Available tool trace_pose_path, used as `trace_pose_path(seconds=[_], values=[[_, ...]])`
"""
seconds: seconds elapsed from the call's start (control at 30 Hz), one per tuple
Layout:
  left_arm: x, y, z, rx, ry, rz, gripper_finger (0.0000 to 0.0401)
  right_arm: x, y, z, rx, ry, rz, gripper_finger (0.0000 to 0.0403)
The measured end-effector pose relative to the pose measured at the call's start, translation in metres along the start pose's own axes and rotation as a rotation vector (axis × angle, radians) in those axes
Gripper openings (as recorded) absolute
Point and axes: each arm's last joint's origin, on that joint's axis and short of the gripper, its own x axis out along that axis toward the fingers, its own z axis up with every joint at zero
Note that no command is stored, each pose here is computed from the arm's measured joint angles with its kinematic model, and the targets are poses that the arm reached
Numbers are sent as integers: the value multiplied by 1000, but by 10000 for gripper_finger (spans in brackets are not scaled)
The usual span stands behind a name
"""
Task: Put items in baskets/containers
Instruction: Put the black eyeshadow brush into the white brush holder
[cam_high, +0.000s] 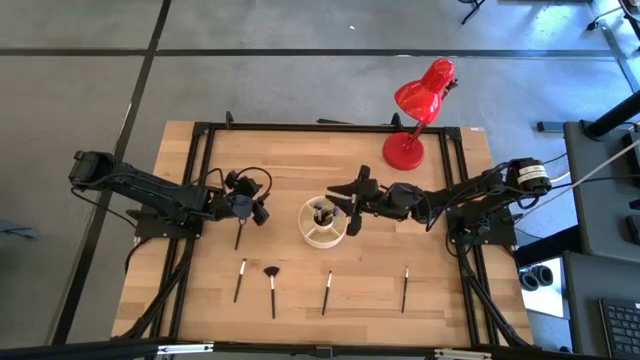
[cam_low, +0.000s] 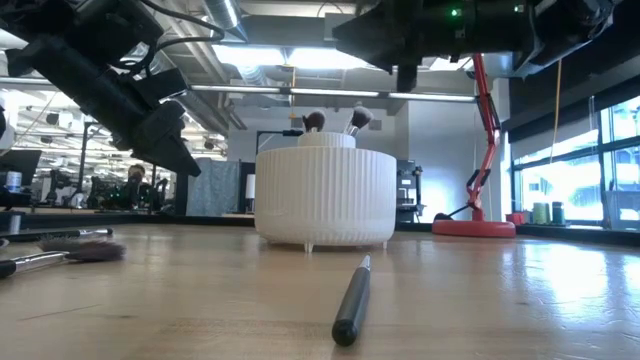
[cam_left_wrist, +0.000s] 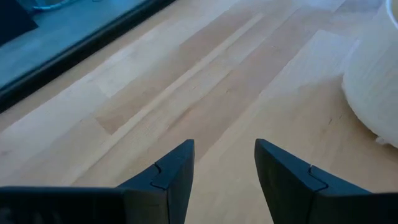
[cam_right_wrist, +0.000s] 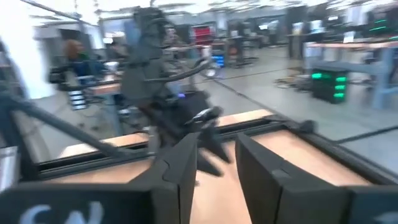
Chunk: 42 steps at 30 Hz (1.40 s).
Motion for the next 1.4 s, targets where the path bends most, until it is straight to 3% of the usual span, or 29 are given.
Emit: trace_pose_path(seconds=[0.13,0.3,0.43,0.5,0.57,0.67,0.8,0.87,1.07,1.4], values=[[0,-1,0,-7,14,-23,164,-11,4,7,-72,67,-161,114],[0,-1,-1,-16,20,-34,164,-29,17,18,-145,336,-401,110],[0,-1,0,-16,20,-34,164,-45,24,25,8,600,-494,101],[0,-1,-1,-15,20,-34,164,-57,24,24,118,800,-530,97],[0,-1,0,-16,19,-33,164,-72,25,16,222,993,-619,93],[0,-1,0,-7,18,-31,164,-91,31,-1,337,1159,-731,91],[0,-1,0,4,10,-17,164,-110,41,-30,473,1350,-771,91],[0,0,0,19,7,-13,164,-116,46,-42,535,1403,-777,91],[0,0,0,36,7,-12,164,-125,57,-61,690,1387,-752,91],[0,0,0,56,6,-11,164,-136,67,-72,735,1382,-748,90]])
